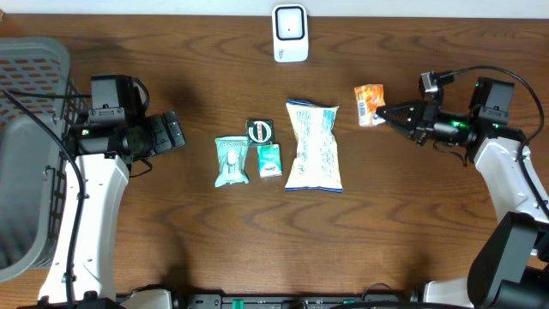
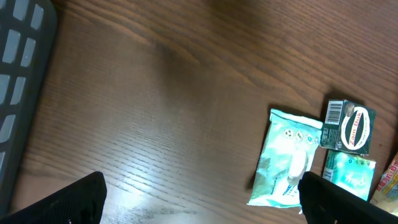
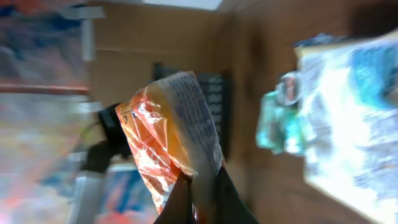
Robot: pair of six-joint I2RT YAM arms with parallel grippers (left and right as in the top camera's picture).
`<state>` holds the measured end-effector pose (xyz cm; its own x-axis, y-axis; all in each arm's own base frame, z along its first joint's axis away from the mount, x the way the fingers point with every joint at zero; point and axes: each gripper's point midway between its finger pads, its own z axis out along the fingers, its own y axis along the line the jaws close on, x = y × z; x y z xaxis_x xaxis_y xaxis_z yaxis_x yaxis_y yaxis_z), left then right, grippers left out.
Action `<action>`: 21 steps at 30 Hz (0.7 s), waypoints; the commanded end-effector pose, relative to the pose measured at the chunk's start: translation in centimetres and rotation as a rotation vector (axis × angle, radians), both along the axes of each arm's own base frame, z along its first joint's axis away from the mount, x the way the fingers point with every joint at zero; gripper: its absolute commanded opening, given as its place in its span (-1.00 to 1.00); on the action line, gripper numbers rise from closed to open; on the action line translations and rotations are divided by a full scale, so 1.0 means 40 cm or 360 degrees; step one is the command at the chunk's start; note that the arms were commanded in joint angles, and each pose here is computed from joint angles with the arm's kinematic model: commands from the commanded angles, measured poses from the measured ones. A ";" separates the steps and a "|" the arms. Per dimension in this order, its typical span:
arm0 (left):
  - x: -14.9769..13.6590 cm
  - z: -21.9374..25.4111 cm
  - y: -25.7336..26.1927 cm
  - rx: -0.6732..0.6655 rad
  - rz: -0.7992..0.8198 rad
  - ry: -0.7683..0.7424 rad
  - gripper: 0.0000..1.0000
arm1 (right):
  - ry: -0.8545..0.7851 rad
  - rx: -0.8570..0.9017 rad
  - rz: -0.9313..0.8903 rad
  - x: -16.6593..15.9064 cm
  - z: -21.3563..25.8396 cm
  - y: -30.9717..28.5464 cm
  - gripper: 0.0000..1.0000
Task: Scan the item barcode
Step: 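Carry the Kleenex pack toward the white scanner with right gripper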
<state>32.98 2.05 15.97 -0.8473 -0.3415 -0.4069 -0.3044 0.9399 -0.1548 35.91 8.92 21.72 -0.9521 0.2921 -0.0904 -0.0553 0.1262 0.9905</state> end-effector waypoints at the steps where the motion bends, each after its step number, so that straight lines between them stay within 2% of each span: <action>1: 0.005 0.003 0.004 0.0013 -0.0012 -0.0003 0.96 | 0.0253 0.0230 0.0075 -0.022 0.046 0.003 -0.98; 5: 0.005 0.003 0.004 0.0012 -0.0012 -0.0004 0.96 | 0.0342 0.0255 0.0072 -0.022 0.046 0.004 -0.98; 11: 0.005 0.003 0.004 0.0012 -0.0012 -0.0004 0.96 | 0.0213 0.0155 0.0036 0.001 0.038 0.005 -0.98; 15: 0.005 0.003 0.004 0.0012 -0.0012 -0.0004 0.96 | 0.0404 0.0009 -0.0097 0.033 -0.018 0.029 -0.98; 21: 0.005 0.003 0.004 0.0012 -0.0012 -0.0004 0.96 | 0.0476 0.0121 0.0023 0.034 0.033 0.089 -0.98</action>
